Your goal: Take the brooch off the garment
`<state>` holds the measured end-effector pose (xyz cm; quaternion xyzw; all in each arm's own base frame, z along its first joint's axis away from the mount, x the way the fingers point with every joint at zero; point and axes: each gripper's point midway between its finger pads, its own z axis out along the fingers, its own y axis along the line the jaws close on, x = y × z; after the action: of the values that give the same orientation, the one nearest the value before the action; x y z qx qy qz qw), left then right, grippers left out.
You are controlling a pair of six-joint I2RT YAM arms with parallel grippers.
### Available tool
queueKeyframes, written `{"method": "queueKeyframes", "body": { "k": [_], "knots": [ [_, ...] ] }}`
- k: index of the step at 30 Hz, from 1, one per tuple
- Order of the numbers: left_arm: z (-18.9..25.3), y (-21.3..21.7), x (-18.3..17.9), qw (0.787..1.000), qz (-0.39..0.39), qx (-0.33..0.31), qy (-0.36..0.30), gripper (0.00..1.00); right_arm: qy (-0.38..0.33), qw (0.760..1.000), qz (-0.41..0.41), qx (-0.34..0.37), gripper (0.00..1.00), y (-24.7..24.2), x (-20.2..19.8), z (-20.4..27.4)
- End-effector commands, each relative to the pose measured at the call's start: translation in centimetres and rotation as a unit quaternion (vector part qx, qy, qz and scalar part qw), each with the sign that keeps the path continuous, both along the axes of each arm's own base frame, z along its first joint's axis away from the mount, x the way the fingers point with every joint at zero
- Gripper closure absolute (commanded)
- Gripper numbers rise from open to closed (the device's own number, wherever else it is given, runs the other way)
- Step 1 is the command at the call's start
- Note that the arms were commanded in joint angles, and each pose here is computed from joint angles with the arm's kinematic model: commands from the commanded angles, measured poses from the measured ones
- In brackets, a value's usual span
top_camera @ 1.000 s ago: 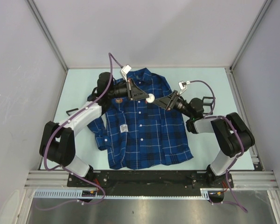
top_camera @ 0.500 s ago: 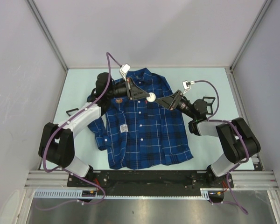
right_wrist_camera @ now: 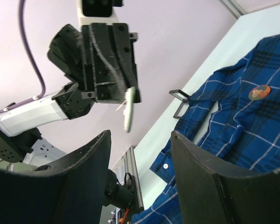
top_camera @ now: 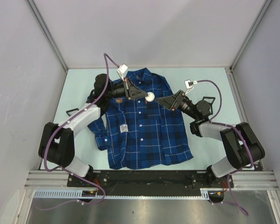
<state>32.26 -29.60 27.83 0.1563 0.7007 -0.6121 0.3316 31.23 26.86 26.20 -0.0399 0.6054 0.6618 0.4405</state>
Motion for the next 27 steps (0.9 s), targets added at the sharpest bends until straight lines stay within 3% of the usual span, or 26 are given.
{"method": "queueKeyframes", "body": {
  "k": [1,13,27],
  "knots": [
    [0.8,0.4,0.2,1.0,0.006,-0.011,-0.012,1.0,-0.141,0.989,-0.008,0.039,0.41,-0.9,-2.1,5.8],
    [0.0,-1.3,-1.0,1.0,-0.023,-0.008,0.0,1.0,-0.146,0.988,0.005,0.051,0.43,-0.3,-2.8,6.4],
    [0.1,-1.8,-1.5,0.999,-0.031,-0.003,-0.006,1.0,-0.133,0.99,0.015,0.05,0.54,0.4,-2.4,5.7]
  ]
}}
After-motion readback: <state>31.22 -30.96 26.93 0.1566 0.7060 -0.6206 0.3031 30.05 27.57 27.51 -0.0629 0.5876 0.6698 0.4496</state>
